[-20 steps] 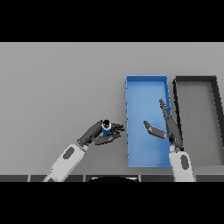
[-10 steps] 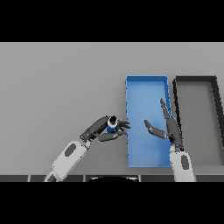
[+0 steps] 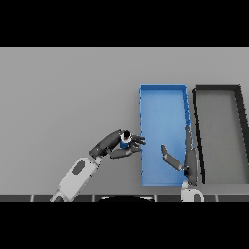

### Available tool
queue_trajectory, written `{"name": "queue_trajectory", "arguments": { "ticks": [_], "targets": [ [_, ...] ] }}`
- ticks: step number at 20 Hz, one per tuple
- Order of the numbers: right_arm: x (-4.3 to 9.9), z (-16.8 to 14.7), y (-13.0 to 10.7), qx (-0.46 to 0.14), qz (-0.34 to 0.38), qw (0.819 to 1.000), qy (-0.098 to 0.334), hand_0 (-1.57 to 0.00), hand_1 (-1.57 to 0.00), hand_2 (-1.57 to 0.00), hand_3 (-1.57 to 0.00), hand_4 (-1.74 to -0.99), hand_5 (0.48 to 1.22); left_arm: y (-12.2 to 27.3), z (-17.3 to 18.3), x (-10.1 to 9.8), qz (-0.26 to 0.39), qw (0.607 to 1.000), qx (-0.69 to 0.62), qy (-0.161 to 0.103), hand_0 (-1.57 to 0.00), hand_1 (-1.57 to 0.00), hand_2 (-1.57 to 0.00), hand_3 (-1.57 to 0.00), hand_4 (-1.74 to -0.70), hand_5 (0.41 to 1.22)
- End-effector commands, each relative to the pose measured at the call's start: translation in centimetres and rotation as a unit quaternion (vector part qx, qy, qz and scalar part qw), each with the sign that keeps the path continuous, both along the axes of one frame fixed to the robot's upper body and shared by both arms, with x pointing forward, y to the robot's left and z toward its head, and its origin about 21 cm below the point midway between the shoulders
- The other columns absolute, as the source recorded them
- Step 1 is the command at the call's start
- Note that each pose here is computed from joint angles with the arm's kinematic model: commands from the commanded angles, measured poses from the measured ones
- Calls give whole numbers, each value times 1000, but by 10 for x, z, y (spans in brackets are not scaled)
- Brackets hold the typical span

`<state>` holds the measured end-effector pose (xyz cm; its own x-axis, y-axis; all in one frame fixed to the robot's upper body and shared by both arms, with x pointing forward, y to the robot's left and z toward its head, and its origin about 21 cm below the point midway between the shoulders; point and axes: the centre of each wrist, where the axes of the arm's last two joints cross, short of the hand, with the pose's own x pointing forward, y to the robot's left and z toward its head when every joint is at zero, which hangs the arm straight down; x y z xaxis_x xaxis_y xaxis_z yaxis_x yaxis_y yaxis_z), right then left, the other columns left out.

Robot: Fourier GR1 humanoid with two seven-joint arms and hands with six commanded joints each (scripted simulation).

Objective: Pick up the blue pipe and place it into the blue bin.

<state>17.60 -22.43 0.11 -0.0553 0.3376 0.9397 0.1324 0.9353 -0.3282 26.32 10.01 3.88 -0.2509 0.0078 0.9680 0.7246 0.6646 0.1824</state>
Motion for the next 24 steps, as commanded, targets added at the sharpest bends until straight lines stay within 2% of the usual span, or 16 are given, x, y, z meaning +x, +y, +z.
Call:
{"name": "queue_trajectory", "arguments": {
  "ticks": [1, 3, 5, 7, 9, 12, 17, 21, 24],
  "targets": [
    [-1, 2, -1, 7, 0, 1000, -6, 1, -11, -3, 1, -1194, 572, 1, 2, 2, 1, 1000, 0, -3, -1571, -1571, -1571, -1571, -1474, 1221],
    [2, 14, -2, 42, 28, 997, -61, 1, -22, -30, 1, -1166, 571, 4, 3, 3, 0, 1000, 0, -6, -1571, -1571, -1571, -1571, -1475, 1221],
    [-1, 30, -7, 61, 71, 990, -104, 1, -14, -25, 1, -1175, 592, 1, 0, 2, 2, 1000, 6, 0, -1571, -1571, -1571, -1571, -1475, 1221],
    [1, 56, -11, 54, 112, 985, -117, 1, -8, -16, 1, -1163, 592, 3, 1, 1, 2, 1000, 6, -3, -1571, -1571, -1571, -1571, -1474, 1221],
    [0, 78, -11, 43, 164, 980, -106, 1, -5, -10, 1, -1171, 579, 2, 5, 1, 3, 1000, 11, -7, -1571, -1571, -1571, -1571, -1474, 1221],
    [6, 94, -4, 7, 212, 977, -35, 1, -2, -4, 1, -1194, 543, 5, 5, 1, 1, 1000, 12, -2, -1571, -1571, -1571, -1571, -1473, 1221],
    [20, 117, 23, -28, 301, 953, -28, 1, 0, -1, 1, -1256, 523, 2, 7, 3, -4, 1000, 20, -13, -1571, -1571, -1571, -1571, -1474, 1221],
    [28, 126, 41, -29, 347, 937, -10, 1, 1, 0, 1, -1232, 525, 0, 5, 1, -7, 1000, 23, -9, -1571, -1571, -1571, -1571, -1475, 1221],
    [38, 142, 55, -38, 386, 921, -27, 1, 1, 1, 1, -1214, 520, -3, 10, 4, -8, 1000, 21, -8, -1571, -1571, -1571, -1571, -1475, 1221]
  ]
}}
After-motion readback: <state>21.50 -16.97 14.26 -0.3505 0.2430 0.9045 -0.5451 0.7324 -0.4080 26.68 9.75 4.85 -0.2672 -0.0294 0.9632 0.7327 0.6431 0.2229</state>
